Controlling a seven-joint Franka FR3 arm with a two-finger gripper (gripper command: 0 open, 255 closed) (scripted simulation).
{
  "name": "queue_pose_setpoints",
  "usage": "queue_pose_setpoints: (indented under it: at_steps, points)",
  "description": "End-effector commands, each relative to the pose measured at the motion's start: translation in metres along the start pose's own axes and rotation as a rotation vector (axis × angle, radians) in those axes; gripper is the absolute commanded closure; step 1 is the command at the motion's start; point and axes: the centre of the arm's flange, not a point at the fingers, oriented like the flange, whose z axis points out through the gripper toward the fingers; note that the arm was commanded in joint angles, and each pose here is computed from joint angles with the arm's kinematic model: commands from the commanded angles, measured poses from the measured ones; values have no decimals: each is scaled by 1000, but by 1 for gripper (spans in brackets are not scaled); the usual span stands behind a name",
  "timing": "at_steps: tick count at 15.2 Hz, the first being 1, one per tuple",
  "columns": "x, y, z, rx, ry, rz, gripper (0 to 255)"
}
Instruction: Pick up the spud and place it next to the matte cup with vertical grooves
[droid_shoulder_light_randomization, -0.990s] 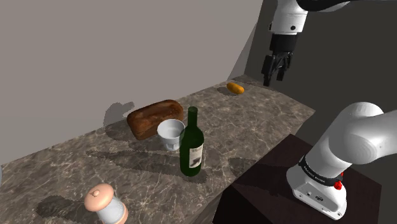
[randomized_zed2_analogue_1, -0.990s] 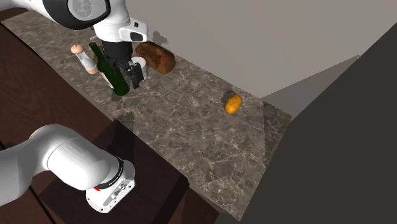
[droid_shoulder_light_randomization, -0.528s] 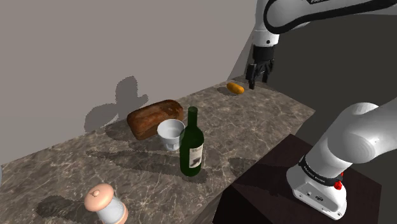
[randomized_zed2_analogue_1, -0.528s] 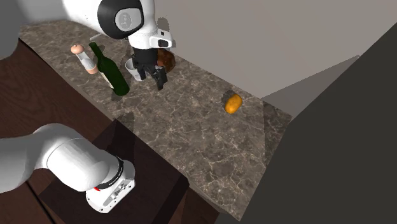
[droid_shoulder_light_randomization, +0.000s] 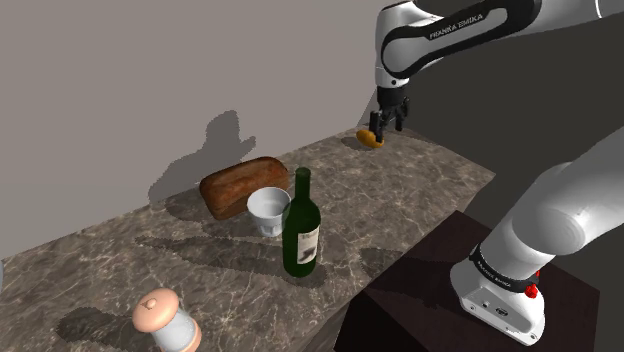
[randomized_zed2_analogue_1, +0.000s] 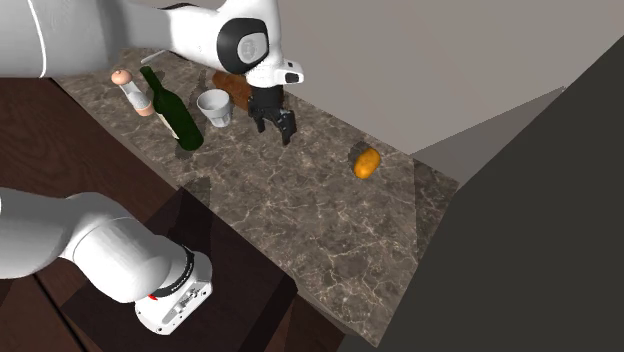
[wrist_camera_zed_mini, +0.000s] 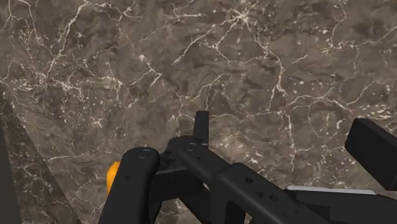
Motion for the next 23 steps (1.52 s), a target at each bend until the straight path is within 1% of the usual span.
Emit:
queue_pose_setpoints:
  at_steps: [1, 12, 23]
  points:
    - [23, 5, 13, -27, 2, 5, 0]
    - [139, 44, 76, -169, 9, 40, 0]
    - [254, 96, 133, -311, 15, 74, 0]
